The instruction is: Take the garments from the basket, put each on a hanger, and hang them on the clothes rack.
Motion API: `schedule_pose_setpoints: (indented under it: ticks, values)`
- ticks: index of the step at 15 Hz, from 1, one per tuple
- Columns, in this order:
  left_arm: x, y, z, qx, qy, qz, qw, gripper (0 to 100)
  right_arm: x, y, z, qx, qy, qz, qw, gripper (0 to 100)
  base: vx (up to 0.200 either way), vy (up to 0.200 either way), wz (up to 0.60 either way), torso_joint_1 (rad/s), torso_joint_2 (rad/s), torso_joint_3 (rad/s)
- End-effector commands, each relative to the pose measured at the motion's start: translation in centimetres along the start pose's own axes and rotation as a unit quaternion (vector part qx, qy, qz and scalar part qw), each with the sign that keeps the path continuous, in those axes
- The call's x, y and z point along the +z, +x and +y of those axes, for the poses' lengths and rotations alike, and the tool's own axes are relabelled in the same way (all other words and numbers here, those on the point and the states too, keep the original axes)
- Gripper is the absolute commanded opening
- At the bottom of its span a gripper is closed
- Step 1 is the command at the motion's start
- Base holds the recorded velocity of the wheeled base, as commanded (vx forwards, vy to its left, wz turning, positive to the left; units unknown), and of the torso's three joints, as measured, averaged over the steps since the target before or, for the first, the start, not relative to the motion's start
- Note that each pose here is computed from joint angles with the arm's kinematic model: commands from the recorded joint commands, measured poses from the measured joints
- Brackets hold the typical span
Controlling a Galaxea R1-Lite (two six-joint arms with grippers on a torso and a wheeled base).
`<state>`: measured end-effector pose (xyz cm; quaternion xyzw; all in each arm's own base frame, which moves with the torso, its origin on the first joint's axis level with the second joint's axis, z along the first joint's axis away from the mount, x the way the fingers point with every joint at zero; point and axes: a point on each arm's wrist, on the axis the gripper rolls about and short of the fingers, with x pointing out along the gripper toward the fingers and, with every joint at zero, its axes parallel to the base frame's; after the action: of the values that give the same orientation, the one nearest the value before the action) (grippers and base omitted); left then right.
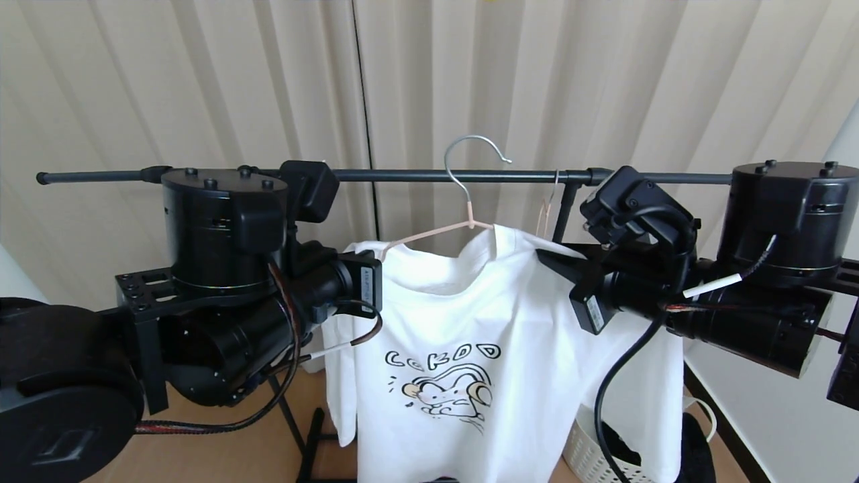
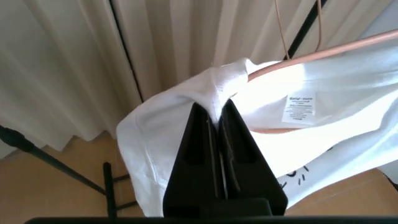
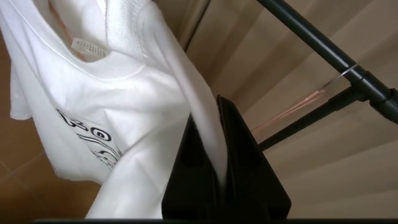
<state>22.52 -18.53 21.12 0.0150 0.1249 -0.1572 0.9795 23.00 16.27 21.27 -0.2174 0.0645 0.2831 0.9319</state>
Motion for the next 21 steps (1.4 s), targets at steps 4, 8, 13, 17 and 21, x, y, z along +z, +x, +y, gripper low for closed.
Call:
schedule_pose_setpoints:
  ticks: [4,8,13,17,21]
  values:
    - [0.6,-0.5,-1.1,-0.021,-0.001,-0.012,0.9997,0,-0.2,0.7,0.9,0.019,0.015,0.005,0.9997,0,0.0,0.0,0.0,0.0,0.0,0.0]
    - [1.4,-1.5,-2.4,-0.048,-0.003,-0.029,0.9984,0,-0.6,1.4,1.2,0.025,0.027,0.014,0.9992,0,0.0,0.0,0.0,0.0,0.0,0.0]
    - [2.0,-2.4,-2.9,-0.062,0.004,-0.034,0.9975,0,-1.3,2.0,1.6,0.06,0.03,0.019,0.9976,0,0.0,0.0,0.0,0.0,0.0,0.0]
    - [2.0,-2.7,0.1,-0.016,0.01,-0.003,0.9998,0,-1.4,-0.7,-1.6,0.113,0.041,-0.012,0.9926,0,0.0,0.0,0.0,0.0,0.0,0.0]
    - [2.6,-2.4,1.5,0.009,0.011,-0.005,0.9999,0,-2.3,-1.1,-2.1,0.155,0.02,-0.008,0.9877,0,0.0,0.0,0.0,0.0,0.0,0.0]
